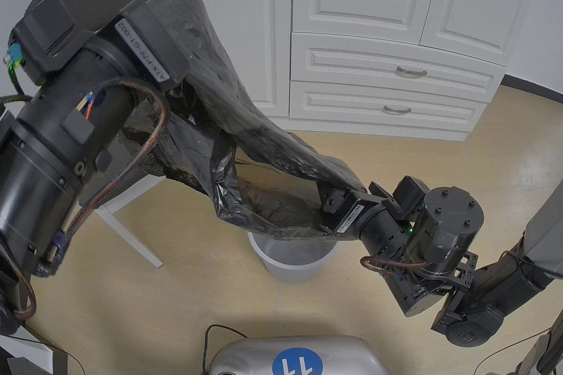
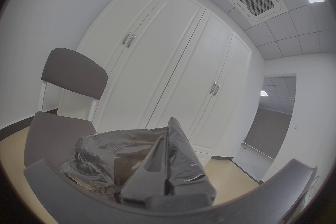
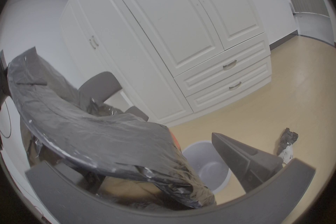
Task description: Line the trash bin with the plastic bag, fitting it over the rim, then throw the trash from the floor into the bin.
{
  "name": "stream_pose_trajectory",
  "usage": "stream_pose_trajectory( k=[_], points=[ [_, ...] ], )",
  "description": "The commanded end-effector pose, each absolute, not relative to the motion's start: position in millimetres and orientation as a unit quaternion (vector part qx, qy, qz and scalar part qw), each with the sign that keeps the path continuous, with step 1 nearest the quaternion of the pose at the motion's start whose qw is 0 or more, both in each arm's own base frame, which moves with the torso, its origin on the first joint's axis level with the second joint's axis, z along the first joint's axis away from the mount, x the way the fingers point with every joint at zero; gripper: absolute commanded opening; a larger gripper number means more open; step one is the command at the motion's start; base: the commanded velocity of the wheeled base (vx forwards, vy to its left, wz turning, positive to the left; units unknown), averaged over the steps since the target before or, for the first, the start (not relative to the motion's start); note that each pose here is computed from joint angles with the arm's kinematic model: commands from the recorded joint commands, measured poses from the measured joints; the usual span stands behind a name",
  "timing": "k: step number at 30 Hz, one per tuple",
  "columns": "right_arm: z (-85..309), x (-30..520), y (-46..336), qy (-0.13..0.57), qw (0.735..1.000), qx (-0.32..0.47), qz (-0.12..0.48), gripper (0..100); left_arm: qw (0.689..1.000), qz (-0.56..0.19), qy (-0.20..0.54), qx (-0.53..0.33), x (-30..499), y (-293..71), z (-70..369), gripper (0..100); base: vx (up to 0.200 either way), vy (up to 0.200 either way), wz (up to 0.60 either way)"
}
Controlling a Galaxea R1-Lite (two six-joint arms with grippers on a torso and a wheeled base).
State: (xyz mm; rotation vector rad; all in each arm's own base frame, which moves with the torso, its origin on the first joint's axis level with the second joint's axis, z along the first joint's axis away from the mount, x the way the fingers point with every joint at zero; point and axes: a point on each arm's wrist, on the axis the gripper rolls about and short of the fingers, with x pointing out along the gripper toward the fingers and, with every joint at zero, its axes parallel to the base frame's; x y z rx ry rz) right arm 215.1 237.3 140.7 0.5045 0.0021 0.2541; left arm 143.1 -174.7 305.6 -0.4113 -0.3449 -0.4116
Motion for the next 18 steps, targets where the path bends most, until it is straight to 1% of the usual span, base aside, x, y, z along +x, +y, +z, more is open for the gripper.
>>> stream_pose_trajectory(
  k=[1,4,7,14,16,18],
  points=[
    [139.5,223.6,233.0,-0.002,0.962,0.247,0.114,100,0.941,-0.198,-0.177,-0.208,139.4,-169.2,310.1,0,0.000,0.000,0.00],
    [142.0,230.9,223.9,-0.008,0.963,0.250,0.104,100,0.942,-0.188,-0.183,-0.209,139.3,-164.3,312.8,0,0.000,0.000,0.00],
    [142.1,236.8,213.1,-0.007,0.964,0.248,0.099,100,0.942,-0.173,-0.197,-0.207,136.9,-151.9,318.3,0,0.000,0.000,0.00],
    [144.5,233.6,200.6,0.001,0.962,0.248,0.118,100,0.939,-0.171,-0.208,-0.214,131.0,-143.2,324.7,0,0.000,0.000,0.00],
    [146.4,232.3,199.8,0.002,0.959,0.255,0.125,100,0.939,-0.171,-0.209,-0.215,130.7,-142.7,325.4,0,0.000,0.000,0.00],
    [149.0,229.4,196.2,0.024,0.949,0.276,0.148,100,0.938,-0.172,-0.209,-0.215,129.8,-141.7,325.8,0,0.000,0.000,0.00]
  ],
)
